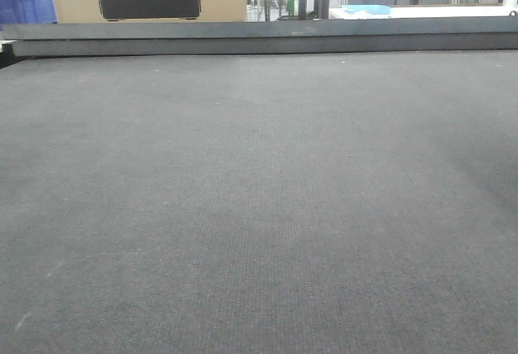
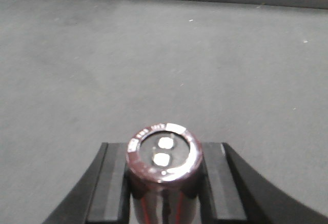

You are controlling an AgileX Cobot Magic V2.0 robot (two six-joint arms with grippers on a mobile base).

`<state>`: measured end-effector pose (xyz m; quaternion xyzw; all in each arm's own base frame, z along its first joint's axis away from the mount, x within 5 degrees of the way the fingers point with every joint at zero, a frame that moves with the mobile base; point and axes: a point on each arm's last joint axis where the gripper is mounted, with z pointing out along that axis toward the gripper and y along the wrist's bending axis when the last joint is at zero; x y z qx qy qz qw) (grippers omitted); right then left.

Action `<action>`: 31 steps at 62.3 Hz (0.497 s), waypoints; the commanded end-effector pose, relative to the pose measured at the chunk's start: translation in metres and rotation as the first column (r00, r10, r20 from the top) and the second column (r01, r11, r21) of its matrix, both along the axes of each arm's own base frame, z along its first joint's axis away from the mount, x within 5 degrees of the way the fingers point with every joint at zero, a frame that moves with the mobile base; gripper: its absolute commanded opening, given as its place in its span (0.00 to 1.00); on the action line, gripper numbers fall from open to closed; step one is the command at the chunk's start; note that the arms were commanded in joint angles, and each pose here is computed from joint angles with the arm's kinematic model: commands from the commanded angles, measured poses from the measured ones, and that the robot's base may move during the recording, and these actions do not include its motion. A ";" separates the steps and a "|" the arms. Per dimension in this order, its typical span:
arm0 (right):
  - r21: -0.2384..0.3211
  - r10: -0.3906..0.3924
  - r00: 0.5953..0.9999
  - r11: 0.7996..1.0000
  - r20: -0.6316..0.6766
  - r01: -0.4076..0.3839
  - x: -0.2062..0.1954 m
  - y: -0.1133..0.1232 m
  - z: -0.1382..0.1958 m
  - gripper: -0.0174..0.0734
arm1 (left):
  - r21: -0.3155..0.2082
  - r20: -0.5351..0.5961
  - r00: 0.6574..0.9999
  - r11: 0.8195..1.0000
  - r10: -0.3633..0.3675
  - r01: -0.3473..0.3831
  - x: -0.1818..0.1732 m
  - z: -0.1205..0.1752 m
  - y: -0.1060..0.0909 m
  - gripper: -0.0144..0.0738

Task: Place cylindrical capacitor in blue bin on shelf
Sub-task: 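Hold both objects raised in the grippers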

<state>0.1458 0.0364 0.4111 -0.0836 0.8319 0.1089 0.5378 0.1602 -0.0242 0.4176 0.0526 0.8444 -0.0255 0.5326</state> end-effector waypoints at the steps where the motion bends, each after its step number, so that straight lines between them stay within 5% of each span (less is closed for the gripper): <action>1: 0.001 0.012 0.999 1.000 0.035 -0.012 -0.016 -0.002 0.008 0.02 | -0.023 0.022 1.000 1.000 0.006 -0.005 -0.016 -0.002 0.003 0.04; 31: 0.009 0.014 0.996 1.000 0.089 -0.015 -0.037 -0.005 0.015 0.02 | -0.027 0.031 0.999 1.000 0.008 -0.007 -0.036 -0.006 0.007 0.04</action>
